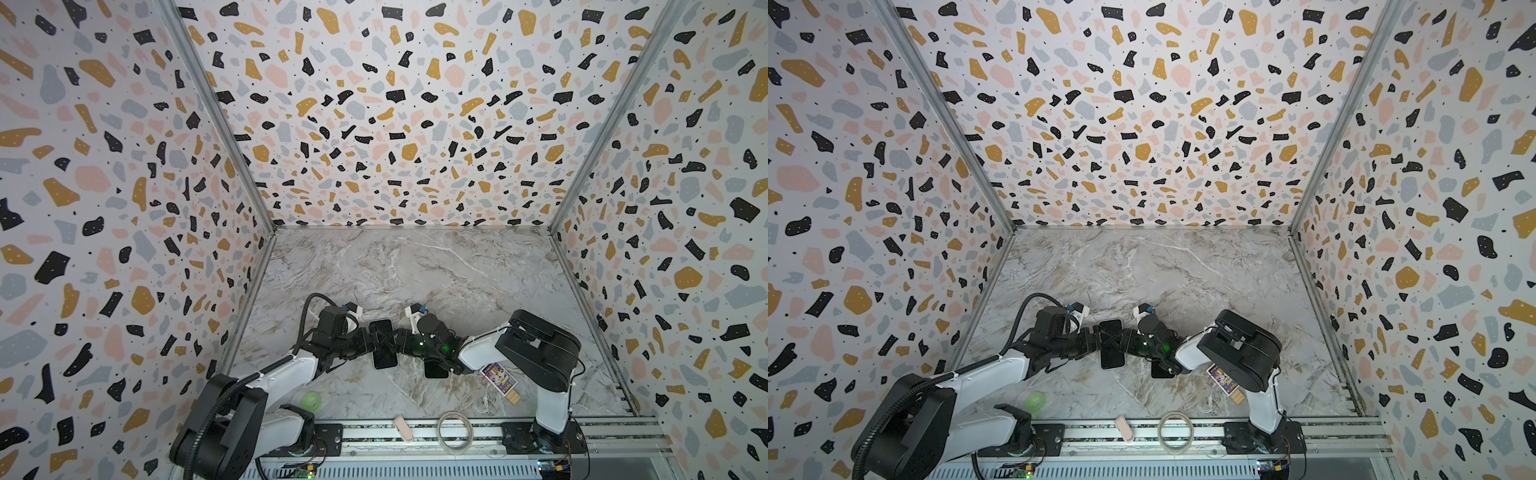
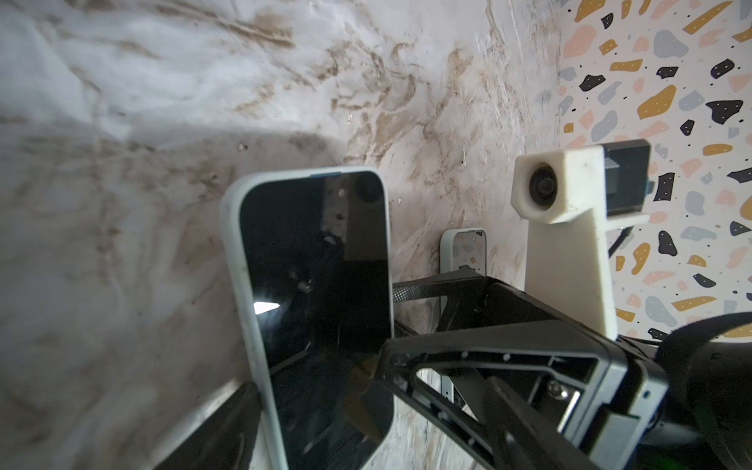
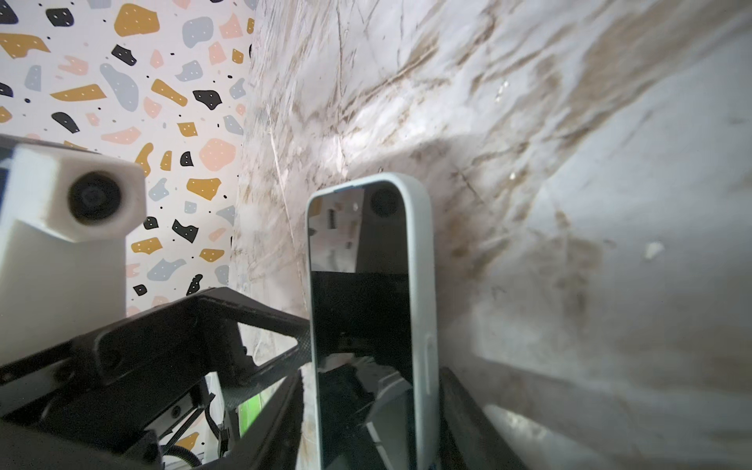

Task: Take the phone out of the phone case
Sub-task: Pick up the phone from the center of the table.

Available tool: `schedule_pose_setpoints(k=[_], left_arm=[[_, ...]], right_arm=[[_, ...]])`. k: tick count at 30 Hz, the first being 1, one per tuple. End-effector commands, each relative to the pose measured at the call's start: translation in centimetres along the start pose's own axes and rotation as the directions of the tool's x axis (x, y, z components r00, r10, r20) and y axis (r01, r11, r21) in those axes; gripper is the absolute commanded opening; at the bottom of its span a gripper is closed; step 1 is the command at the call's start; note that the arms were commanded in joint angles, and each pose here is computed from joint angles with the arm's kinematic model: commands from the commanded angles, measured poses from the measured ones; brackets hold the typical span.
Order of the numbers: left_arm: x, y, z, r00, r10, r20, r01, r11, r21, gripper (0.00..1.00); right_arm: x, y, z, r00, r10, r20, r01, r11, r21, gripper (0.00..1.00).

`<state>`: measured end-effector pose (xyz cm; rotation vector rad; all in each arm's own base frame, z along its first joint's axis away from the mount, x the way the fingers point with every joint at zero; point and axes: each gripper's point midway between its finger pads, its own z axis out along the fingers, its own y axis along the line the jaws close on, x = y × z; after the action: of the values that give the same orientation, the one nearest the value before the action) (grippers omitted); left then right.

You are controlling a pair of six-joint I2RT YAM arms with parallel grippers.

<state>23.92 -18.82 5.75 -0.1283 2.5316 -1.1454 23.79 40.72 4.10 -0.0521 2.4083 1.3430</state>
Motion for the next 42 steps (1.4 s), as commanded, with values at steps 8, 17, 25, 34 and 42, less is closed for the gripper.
schedule_pose_setpoints(k=[8, 17, 25, 34, 42], left_arm=[[-0.8, -2.6, 0.7, 0.999, 0.042, -0.011, -0.040, 0.994, 0.103, 0.85], [-1.6, -3.9, -0.1, 0.997, 0.061, 0.040, -0.066, 0.988, 0.139, 0.84], [-1.4, -2.2, -0.4, 0.996, 0.084, 0.026, -0.085, 0.996, 0.042, 0.84], [-2.4, -0.1, -1.3, 0.994, 0.072, 0.079, -0.069, 0.996, -0.049, 0.89], [-2.6, -1.4, -1.6, 0.990, 0.028, 0.138, -0.043, 0.994, 0.102, 0.89]], right_arm=[[3.2, -4.7, 0.3, 0.994, 0.030, -0.109, -0.014, 0.990, 0.141, 0.54], [3.5, -5.3, 0.1, 0.993, 0.057, -0.104, -0.044, 0.992, 0.119, 0.50], [3.5, -5.7, -0.4, 0.993, 0.065, -0.098, -0.053, 0.992, 0.118, 0.46], [3.5, -5.7, -0.7, 0.993, 0.066, -0.098, -0.056, 0.993, 0.103, 0.38], [2.9, -4.7, -1.4, 0.994, 0.072, -0.086, -0.069, 0.997, 0.038, 0.23]])
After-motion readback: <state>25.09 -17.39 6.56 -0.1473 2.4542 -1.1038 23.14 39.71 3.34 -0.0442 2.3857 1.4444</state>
